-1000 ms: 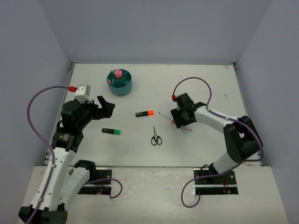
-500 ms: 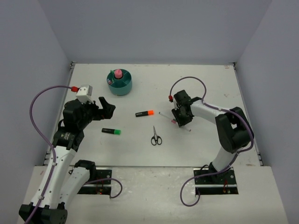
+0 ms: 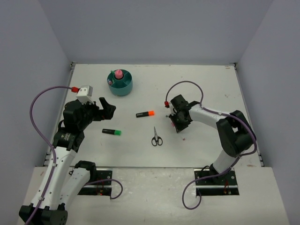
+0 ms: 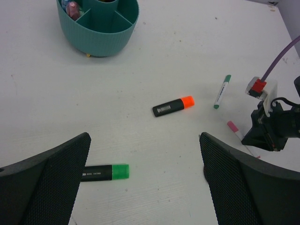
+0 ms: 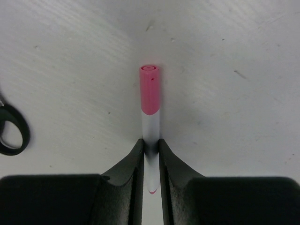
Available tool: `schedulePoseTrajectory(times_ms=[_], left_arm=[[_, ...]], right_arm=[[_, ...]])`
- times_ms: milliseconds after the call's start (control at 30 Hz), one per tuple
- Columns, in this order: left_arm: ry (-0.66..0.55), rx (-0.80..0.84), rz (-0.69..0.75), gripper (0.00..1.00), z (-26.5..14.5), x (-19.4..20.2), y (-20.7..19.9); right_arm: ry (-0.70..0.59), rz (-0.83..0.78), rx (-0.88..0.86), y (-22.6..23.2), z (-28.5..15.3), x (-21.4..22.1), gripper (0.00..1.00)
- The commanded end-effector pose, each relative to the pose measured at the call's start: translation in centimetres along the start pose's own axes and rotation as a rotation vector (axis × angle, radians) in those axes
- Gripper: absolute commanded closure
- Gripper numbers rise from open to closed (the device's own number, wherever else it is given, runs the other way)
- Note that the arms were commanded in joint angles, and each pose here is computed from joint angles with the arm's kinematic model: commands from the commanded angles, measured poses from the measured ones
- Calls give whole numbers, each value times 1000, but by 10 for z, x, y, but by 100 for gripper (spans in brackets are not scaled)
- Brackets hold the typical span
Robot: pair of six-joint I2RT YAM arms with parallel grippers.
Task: Sort the stationery into containers
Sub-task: Pick up the pen from the center of the board.
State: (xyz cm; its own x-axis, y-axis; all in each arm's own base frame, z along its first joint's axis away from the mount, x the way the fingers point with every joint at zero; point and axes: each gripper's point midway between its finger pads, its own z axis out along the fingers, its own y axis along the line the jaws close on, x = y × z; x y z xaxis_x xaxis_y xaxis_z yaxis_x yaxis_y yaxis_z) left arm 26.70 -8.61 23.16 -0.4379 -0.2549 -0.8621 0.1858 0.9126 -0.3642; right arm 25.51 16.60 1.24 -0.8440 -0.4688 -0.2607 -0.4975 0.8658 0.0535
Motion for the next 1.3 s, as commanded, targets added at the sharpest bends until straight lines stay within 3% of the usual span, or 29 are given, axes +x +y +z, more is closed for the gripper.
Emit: schedulePoseTrajectory(times_ms=[0, 100, 233, 300, 367, 500, 700, 933, 1033, 1167, 1267], left_arm=[[-8, 73, 23, 0, 2, -3, -12], [11, 171, -5, 0, 3, 0, -29], [46, 548, -134, 0, -2, 5, -91], [22, 828, -162, 0, -24, 2, -137], [23, 972, -142, 0, -38, 3, -173], [44, 1073, -68, 0, -46, 8, -224], [-4, 1066, -68, 3, -40, 2, -239], [37, 1126, -85, 27, -35, 12, -257], [63, 1168, -81, 51, -39, 16, -267], [71, 1233, -76, 66, -53, 15, -273], [81, 1254, -73, 89, -60, 15, -275]], right_arm=[[-165, 6, -67, 28, -38, -18, 100], [-298, -17, -160, 54, -69, -31, 100], [-572, -127, -512, 125, -145, -46, 100], [-651, -148, -639, 144, -172, -45, 100], [-723, -164, -719, 154, -193, -44, 100], [-803, -215, -870, 171, -228, -33, 100], [-842, -282, -948, 179, -255, -18, 100], [-839, -299, -948, 179, -260, -14, 100], [-857, -304, -940, 178, -265, -17, 100], [-881, -286, -902, 174, -264, -22, 100], [-904, -254, -865, 169, -264, -28, 100]])
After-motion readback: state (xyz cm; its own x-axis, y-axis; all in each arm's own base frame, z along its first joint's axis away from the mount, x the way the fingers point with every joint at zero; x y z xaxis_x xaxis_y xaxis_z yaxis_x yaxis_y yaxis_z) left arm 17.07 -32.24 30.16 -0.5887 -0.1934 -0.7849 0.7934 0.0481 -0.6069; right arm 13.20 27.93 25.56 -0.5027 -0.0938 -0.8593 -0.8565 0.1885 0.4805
